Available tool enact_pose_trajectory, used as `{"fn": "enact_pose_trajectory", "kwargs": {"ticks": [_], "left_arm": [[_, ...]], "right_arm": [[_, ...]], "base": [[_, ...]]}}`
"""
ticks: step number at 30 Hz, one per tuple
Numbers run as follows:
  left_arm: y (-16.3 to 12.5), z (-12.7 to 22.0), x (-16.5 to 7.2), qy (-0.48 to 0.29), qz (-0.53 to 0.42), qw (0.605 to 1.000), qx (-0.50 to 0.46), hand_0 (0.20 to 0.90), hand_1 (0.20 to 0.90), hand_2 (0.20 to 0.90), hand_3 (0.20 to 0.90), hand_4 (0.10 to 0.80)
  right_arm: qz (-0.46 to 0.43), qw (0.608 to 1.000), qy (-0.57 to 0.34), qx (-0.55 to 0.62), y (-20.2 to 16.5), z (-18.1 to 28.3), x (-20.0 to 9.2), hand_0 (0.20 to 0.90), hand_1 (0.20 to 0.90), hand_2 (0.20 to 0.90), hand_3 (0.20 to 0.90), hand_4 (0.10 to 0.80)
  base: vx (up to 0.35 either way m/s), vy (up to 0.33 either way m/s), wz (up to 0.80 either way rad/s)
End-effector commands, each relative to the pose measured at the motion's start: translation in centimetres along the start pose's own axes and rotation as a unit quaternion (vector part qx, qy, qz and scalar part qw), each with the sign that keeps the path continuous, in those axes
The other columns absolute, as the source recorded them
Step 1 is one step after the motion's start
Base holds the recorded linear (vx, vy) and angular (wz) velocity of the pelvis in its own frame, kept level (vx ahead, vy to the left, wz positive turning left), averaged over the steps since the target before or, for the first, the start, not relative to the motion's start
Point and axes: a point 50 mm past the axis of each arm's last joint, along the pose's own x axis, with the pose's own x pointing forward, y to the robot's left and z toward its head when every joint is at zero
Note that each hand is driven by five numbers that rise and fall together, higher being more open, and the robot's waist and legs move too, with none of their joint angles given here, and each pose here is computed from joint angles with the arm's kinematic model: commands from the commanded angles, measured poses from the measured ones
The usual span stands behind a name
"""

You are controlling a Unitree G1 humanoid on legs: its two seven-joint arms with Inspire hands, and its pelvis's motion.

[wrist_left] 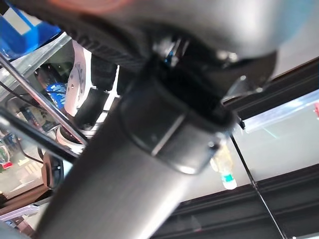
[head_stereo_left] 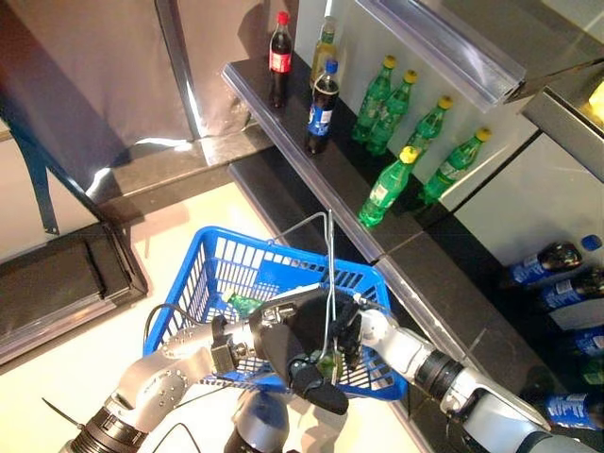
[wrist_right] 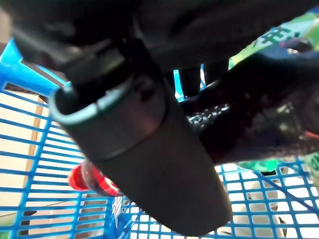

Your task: Pick up the drink and place into the basket.

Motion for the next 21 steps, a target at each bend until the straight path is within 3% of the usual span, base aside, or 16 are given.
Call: {"fn": "enact_pose_trajectory", "kwargs": {"ticks": [1,9,21], "left_arm": [[-9.8,8.6,5.0,-0.274,-0.367,0.879,0.132,0.300,0.300,0.300,0.200,0.100],[-9.5,8.6,4.9,-0.277,-0.346,0.885,0.140,0.300,0.300,0.300,0.200,0.100],[-6.7,8.5,3.0,-0.304,-0.202,0.918,0.154,0.300,0.300,0.300,0.200,0.100]], "right_arm": [[0.024,0.999,-0.049,-0.002,2.2,2.2,1.2,0.900,0.900,0.900,0.900,0.800],[0.003,0.998,-0.059,0.011,1.4,2.2,0.9,0.900,0.900,0.900,0.900,0.800],[-0.092,0.988,-0.095,0.083,-1.0,1.6,-1.4,0.900,0.900,0.900,0.900,0.800]], "base": [[-0.072,0.059,0.04],[0.000,0.000,0.00],[-0.008,0.004,-0.02]]}}
